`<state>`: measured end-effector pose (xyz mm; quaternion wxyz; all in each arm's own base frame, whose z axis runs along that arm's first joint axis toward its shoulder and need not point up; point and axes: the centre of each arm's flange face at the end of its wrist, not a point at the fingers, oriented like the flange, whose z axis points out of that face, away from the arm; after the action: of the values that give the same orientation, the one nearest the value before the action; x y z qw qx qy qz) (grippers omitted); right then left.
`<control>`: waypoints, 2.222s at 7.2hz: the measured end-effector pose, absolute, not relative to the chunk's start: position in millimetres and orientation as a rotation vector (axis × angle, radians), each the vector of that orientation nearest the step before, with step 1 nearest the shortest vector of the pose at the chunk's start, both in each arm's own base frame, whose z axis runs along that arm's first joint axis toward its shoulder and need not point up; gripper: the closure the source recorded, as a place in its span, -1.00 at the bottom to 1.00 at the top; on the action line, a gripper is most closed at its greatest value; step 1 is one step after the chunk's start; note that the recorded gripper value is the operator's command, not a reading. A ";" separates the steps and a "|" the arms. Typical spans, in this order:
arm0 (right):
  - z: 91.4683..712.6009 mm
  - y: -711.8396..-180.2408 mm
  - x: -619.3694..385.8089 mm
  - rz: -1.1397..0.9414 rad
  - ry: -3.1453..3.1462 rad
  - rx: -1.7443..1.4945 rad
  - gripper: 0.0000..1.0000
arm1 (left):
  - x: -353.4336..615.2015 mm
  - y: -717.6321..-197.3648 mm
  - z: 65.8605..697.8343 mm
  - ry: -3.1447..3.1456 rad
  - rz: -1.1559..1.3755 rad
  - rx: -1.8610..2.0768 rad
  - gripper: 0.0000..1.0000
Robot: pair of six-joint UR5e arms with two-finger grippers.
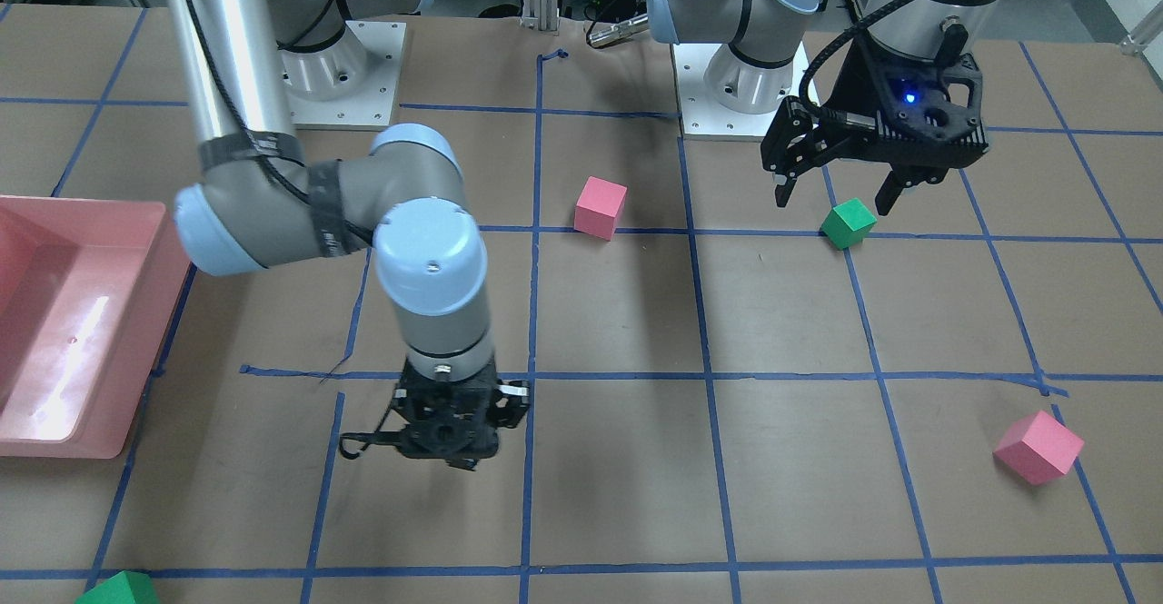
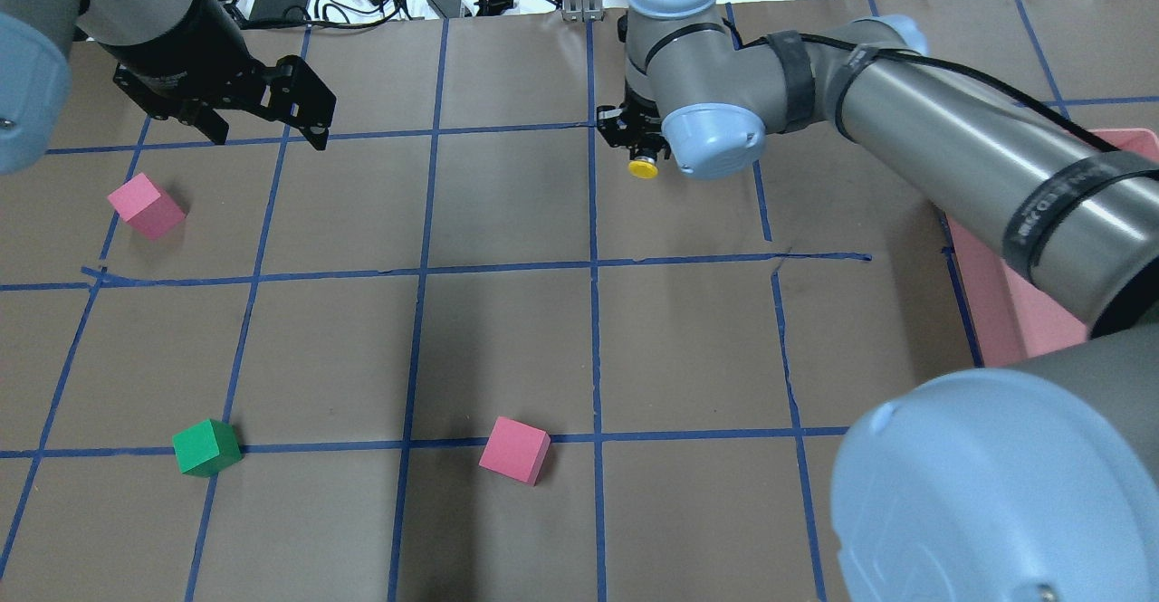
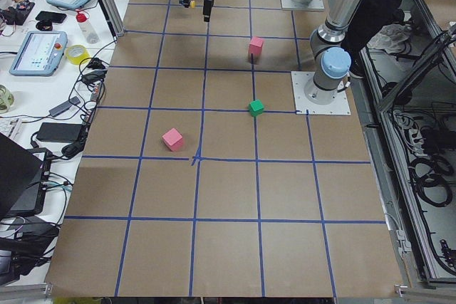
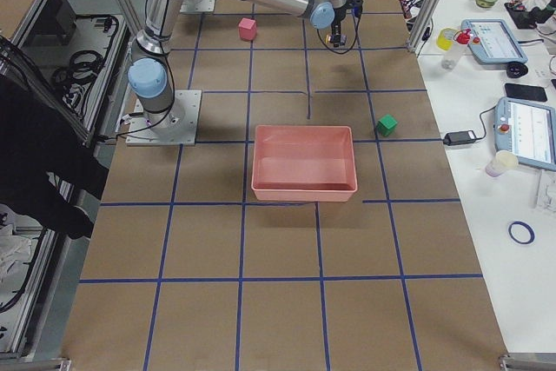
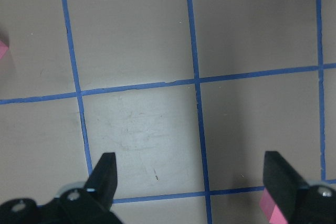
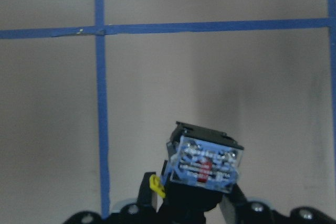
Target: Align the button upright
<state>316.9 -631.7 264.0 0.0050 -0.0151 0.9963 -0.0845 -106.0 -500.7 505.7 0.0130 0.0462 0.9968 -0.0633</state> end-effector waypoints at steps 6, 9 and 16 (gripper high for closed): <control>209.0 -622.7 373.8 -0.275 3.040 -0.646 0.95 | -107.1 -496.6 515.1 3.105 -0.188 0.144 -1.00; 201.4 -623.2 379.5 -0.256 2.978 -0.736 -0.21 | -109.6 -507.8 536.3 3.108 -0.250 0.134 -1.00; 221.5 -626.7 373.0 -0.314 2.961 -0.707 -1.00 | -127.7 -501.9 476.1 3.121 -0.294 0.039 -1.00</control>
<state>373.0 -626.7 221.5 0.0408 -0.2308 0.9667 -0.1027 -127.7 -501.9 476.1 0.0035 0.0124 0.9955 -0.0936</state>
